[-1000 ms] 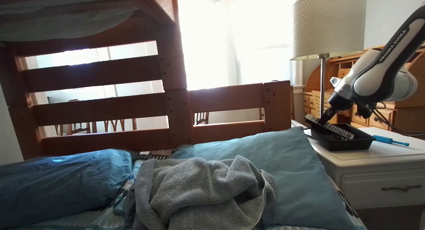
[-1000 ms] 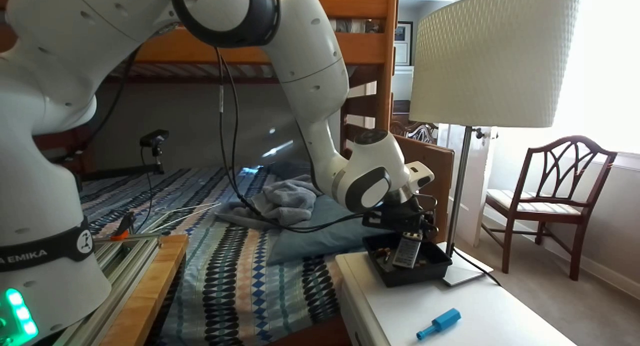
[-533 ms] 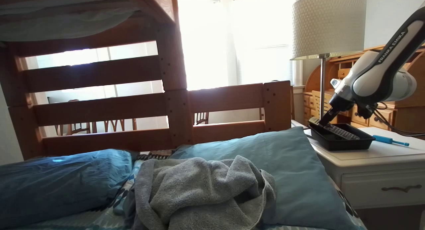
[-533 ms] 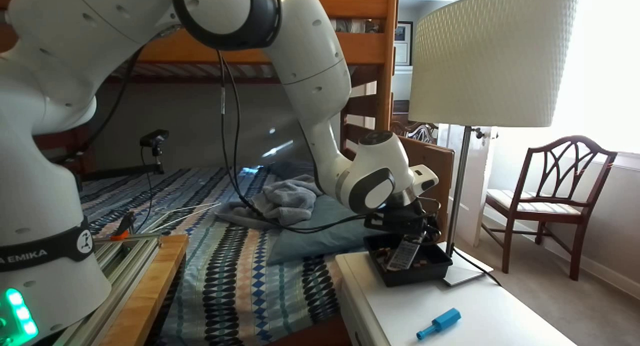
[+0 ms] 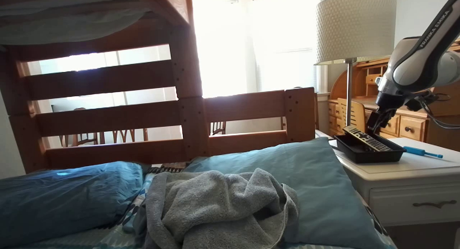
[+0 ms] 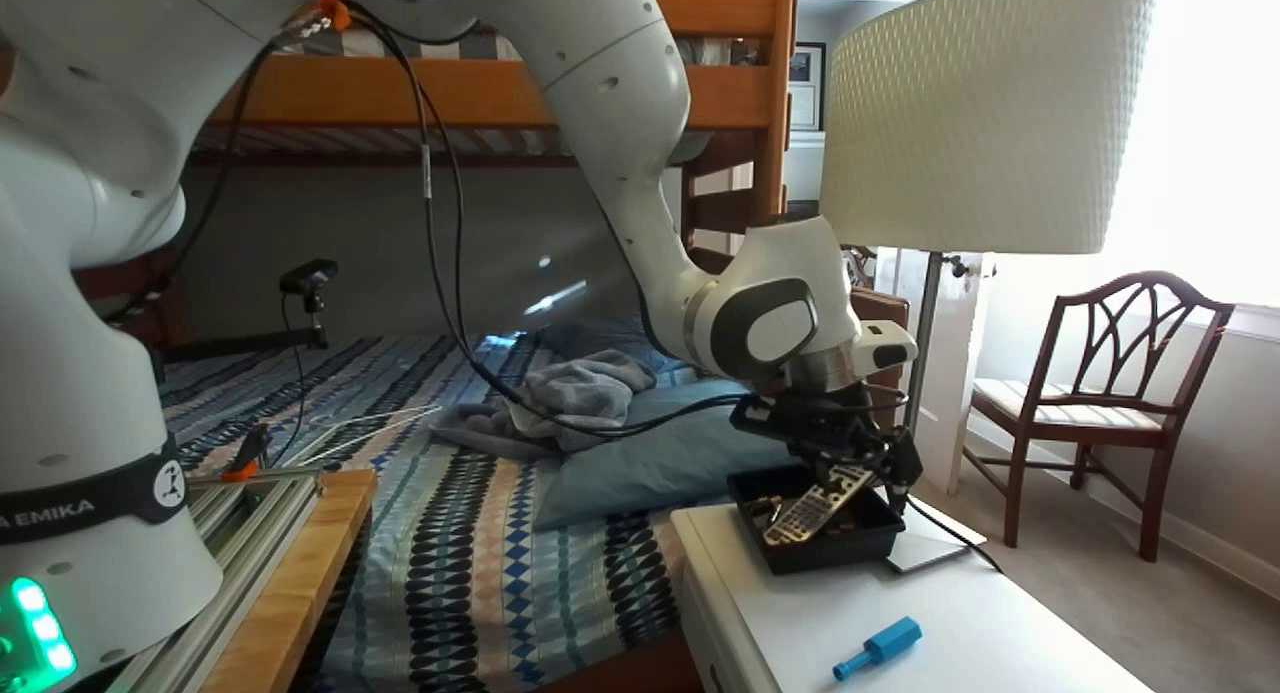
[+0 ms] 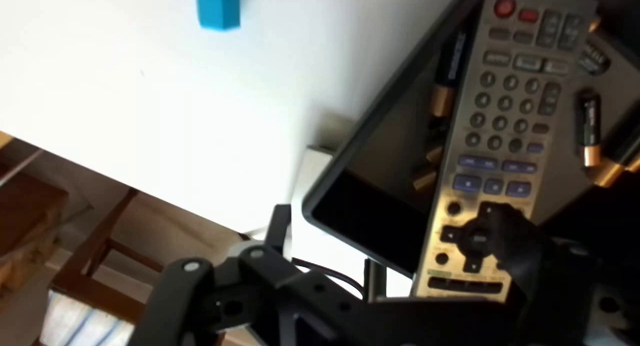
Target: Put the remote in the black bowl
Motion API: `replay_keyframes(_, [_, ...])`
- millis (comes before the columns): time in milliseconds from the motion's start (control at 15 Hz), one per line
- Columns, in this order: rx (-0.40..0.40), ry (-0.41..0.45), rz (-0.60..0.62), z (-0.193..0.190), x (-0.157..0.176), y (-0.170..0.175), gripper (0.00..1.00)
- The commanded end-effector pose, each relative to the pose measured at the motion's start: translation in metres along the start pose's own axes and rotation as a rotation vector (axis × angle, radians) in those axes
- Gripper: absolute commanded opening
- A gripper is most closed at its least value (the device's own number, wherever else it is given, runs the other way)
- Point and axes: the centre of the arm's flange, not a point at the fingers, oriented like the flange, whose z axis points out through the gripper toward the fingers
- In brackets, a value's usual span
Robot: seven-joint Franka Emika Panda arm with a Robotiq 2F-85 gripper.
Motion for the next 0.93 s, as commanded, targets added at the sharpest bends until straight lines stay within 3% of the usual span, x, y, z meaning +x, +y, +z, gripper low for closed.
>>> replay_keyframes(0, [-0.001, -0.149, 0.09, -0.041, -0.024, 0.002, 1.0])
replay_keyframes(467, [0.099, -0.326, 0.376, -0.079, -0.037, -0.003, 1.0])
replay_keyframes(733, [0.089, -0.376, 0.568, -0.093, -0.039, -0.013, 1.0])
replay_keyframes(800, [0.088, -0.36, 0.476, -0.077, -0.033, -0.003, 1.0])
replay_keyframes(867, [0.084, -0.364, 0.505, -0.081, -0.032, -0.005, 1.0])
